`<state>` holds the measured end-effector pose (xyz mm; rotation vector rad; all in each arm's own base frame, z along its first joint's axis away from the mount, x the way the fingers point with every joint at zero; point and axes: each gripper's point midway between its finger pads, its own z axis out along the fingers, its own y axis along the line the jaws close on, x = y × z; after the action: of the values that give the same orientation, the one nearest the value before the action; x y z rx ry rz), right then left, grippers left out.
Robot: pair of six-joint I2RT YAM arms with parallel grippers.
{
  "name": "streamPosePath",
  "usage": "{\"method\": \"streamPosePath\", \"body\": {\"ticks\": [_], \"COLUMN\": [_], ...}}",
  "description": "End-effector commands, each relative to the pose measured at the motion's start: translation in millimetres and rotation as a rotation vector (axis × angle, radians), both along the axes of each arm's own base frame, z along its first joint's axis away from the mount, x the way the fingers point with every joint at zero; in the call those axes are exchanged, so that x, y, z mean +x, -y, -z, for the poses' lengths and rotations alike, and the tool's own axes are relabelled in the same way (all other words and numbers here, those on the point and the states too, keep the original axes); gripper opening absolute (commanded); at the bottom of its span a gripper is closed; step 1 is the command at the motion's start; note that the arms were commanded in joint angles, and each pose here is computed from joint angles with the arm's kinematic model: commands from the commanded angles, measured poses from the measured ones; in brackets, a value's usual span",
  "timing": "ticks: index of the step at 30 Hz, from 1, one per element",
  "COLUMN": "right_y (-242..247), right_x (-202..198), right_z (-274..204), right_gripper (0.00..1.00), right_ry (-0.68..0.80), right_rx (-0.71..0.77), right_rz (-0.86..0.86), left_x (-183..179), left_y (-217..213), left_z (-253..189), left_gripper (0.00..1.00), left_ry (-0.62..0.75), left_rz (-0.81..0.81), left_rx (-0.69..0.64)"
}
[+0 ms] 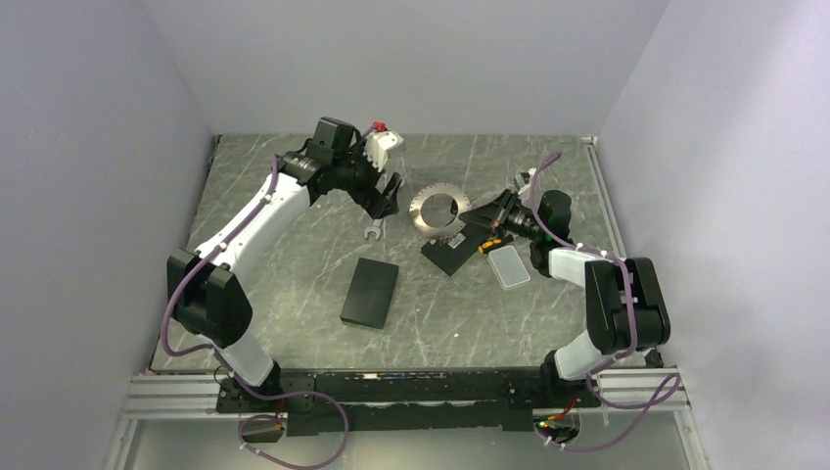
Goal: Remove the keys from the keyring
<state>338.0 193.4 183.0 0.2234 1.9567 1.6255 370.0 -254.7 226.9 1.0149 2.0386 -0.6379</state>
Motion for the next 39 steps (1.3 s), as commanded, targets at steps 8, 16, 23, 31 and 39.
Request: {"method": "streamPosePath", "body": {"ticks": [8, 16, 23, 31, 39], "right_y": [-8, -24, -30, -43, -43], "right_x": [9, -4, -11, -17, -17], "right_z": [-27, -37, -36, -25, -21], "right_gripper": [0.0, 0.0, 0.0, 0.0, 0.0], "right_ry": [-0.117, -0.115, -0.117, -0.151, -0.163], "right_rx": [0.195, 0.201, 0.199, 0.188, 0.173], "right_rz": [-0.009, -0.064, -0.077, -0.132, -0.128], "left_x": [-31, -75, -84, -55, -38], "left_y": [-33, 34, 62, 74, 82], "left_z": [-49, -35, -7, 12, 2], "left_gripper": [1.0, 0.99, 0.99, 0.87, 0.31], "left_ry": [0.399, 1.051, 1.121, 1.163, 1.147], "left_rz": [0.274, 0.596, 0.607, 0.54, 0.476], "left_rx": [0.211, 0.298, 0.31, 0.36, 0.369]}}
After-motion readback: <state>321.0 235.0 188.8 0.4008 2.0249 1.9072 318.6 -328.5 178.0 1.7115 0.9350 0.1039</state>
